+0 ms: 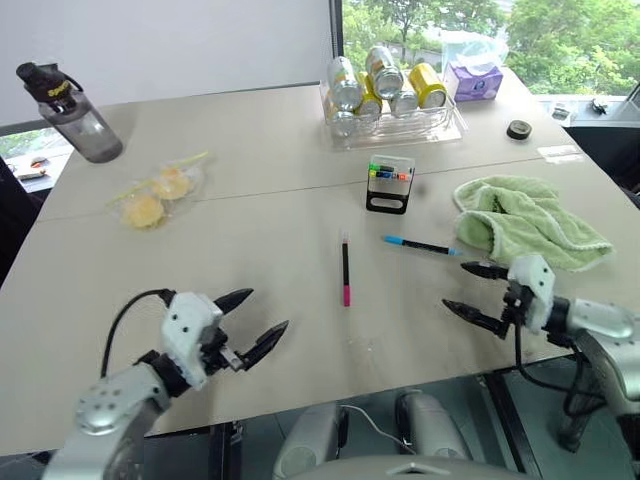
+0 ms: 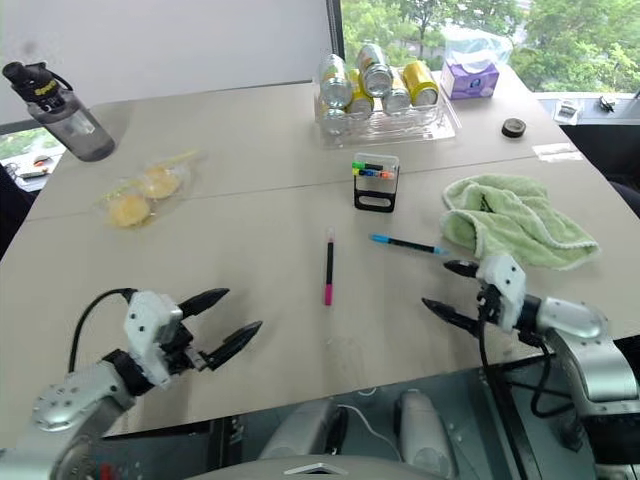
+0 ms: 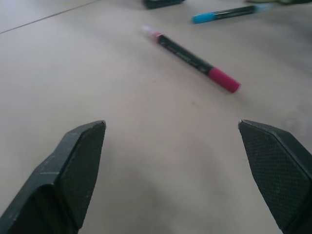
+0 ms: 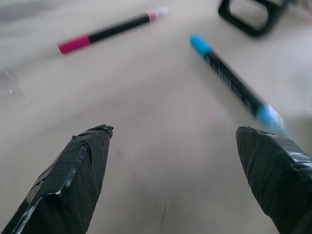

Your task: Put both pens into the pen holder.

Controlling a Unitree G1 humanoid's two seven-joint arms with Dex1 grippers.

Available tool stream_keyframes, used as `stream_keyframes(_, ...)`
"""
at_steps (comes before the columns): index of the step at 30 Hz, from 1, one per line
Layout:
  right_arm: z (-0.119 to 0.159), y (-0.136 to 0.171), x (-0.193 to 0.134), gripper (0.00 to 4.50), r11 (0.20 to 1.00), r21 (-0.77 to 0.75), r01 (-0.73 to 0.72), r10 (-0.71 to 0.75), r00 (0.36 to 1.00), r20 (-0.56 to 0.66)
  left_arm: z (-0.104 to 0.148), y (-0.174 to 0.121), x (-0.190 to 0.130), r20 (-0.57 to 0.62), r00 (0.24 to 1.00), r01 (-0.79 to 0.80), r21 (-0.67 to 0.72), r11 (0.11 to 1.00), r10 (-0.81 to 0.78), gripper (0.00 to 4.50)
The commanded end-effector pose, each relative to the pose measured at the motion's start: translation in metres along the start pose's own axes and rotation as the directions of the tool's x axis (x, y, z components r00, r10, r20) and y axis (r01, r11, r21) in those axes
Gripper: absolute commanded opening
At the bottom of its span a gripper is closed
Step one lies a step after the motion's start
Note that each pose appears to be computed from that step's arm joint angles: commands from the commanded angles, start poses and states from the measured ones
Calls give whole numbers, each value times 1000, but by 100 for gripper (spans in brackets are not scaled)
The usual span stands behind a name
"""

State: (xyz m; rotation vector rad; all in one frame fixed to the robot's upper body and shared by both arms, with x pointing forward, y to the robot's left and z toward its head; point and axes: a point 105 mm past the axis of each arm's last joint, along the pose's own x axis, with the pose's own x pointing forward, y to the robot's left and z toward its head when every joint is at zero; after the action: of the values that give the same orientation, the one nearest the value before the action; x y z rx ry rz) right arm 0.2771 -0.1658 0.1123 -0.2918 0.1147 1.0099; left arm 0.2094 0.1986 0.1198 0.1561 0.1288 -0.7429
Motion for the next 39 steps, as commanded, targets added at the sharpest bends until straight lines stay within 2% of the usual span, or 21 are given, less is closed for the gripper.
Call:
stream_keyframes(1, 18, -4, 6, 435, 996, -81, -36, 34, 999, -21, 17, -3, -5, 45, 995, 88, 1, 996, -88, 450)
stream_keyframes(8, 40, -7, 32, 435, 991, -96, -92, 82, 991, -106, 23, -1, -11, 28, 989, 143, 27, 989, -143, 450)
stream_keyframes(14, 26, -32, 45, 435, 989, -121, -84, 48, 962, -270, 28, 1, -15, 8, 986, 167, 58, 984, -168, 450)
stream_keyframes(21, 7, -51, 62, 435, 992, -57, -111, 78, 905, -418, 37, 2, -23, 5, 979, 202, 75, 977, -203, 450)
stream_keyframes(24, -1, -56, 66, 435, 996, 2, -89, 81, 896, -437, 41, -4, -27, 26, 973, 227, 71, 971, -230, 450)
stream_keyframes(25, 0, -55, 67, 384, 995, 33, -91, 96, 899, -428, 42, -6, -27, 36, 971, 234, 64, 970, -237, 450)
stream_keyframes(27, -1, -55, 67, 318, 995, 43, -94, 103, 894, -435, 42, -9, -29, 36, 967, 250, 53, 967, -252, 450)
stream_keyframes(33, -2, -57, 63, 24, 996, 15, -91, 87, 885, -457, 40, -16, -33, 29, 955, 295, 16, 956, -295, 450)
stream_keyframes(34, -3, -58, 63, 6, 996, 8, -89, 82, 884, -459, 40, -17, -33, 25, 952, 306, 11, 952, -306, 450)
stream_keyframes(39, 8, -54, 66, 6, 994, -34, -103, 81, 909, -410, 39, -16, -31, 23, 944, 328, 4, 945, -328, 450)
